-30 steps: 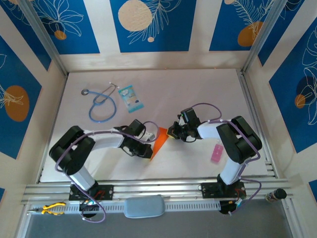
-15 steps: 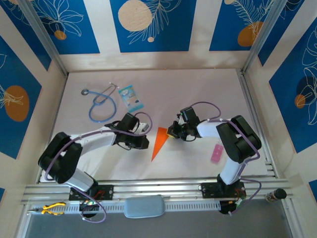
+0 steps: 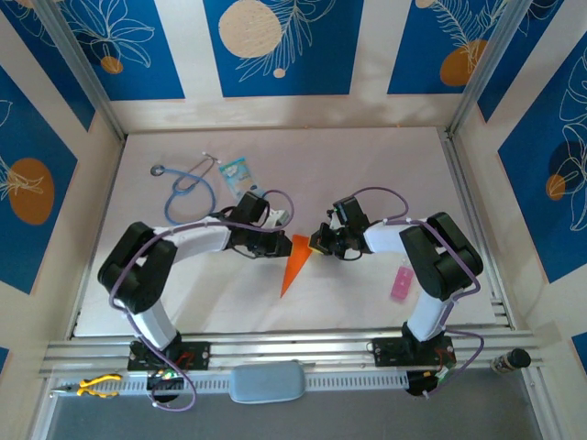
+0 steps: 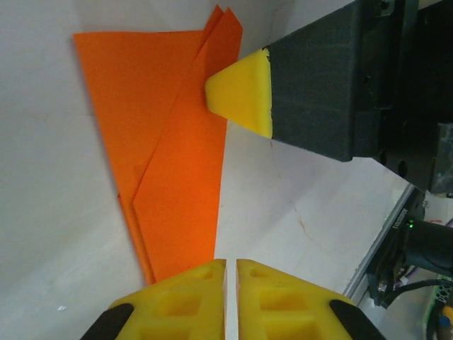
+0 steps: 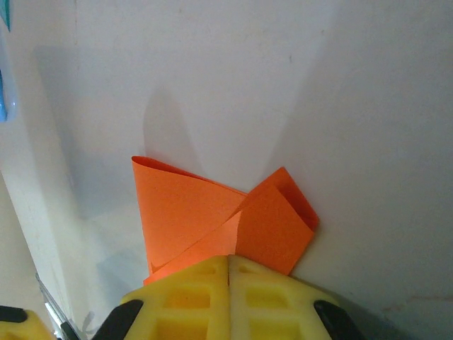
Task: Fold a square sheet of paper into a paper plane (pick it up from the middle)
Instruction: Fold the wing for the fifth time at the center of the table.
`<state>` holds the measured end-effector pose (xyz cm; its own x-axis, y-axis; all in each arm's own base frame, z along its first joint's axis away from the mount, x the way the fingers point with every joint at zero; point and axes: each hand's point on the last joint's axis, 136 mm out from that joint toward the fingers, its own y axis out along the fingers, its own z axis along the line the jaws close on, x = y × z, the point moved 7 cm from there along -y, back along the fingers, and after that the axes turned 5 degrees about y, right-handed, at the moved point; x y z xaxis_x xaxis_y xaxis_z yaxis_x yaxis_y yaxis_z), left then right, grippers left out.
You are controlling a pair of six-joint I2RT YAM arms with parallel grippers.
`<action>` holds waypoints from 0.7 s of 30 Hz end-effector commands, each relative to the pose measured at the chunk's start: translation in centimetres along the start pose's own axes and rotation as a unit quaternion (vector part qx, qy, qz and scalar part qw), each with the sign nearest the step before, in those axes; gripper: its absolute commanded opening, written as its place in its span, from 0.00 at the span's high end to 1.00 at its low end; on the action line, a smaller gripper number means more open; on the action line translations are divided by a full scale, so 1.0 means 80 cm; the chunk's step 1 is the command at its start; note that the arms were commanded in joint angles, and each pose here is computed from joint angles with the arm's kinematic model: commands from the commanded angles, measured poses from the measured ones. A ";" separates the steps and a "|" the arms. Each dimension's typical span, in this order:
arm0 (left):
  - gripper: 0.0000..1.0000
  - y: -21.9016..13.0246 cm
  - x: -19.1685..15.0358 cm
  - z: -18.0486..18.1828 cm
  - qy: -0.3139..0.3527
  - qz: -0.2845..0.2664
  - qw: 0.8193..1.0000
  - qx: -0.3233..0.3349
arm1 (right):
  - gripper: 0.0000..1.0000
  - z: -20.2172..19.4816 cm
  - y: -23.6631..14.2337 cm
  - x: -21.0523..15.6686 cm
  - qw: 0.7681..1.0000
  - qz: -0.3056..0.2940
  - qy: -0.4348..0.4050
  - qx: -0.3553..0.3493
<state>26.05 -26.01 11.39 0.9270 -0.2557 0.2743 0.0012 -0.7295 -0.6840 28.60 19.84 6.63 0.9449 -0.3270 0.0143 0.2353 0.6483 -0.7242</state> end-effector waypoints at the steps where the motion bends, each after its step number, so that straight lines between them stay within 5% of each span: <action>1: 0.88 0.011 0.008 -0.015 0.012 0.013 0.999 -0.030 | 0.97 -0.019 0.007 -0.008 0.999 0.013 0.009 -0.033; 21: 1.00 0.053 -0.036 0.053 -0.051 0.080 0.993 0.063 | 0.95 0.019 -0.026 -0.005 0.999 -0.010 -0.026 0.041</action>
<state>26.34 -27.10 6.98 0.9469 -0.2796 0.1585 -0.0808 -0.6844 -0.7246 28.79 19.70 9.50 0.9405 -0.3310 0.0775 0.2939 0.6773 -0.6745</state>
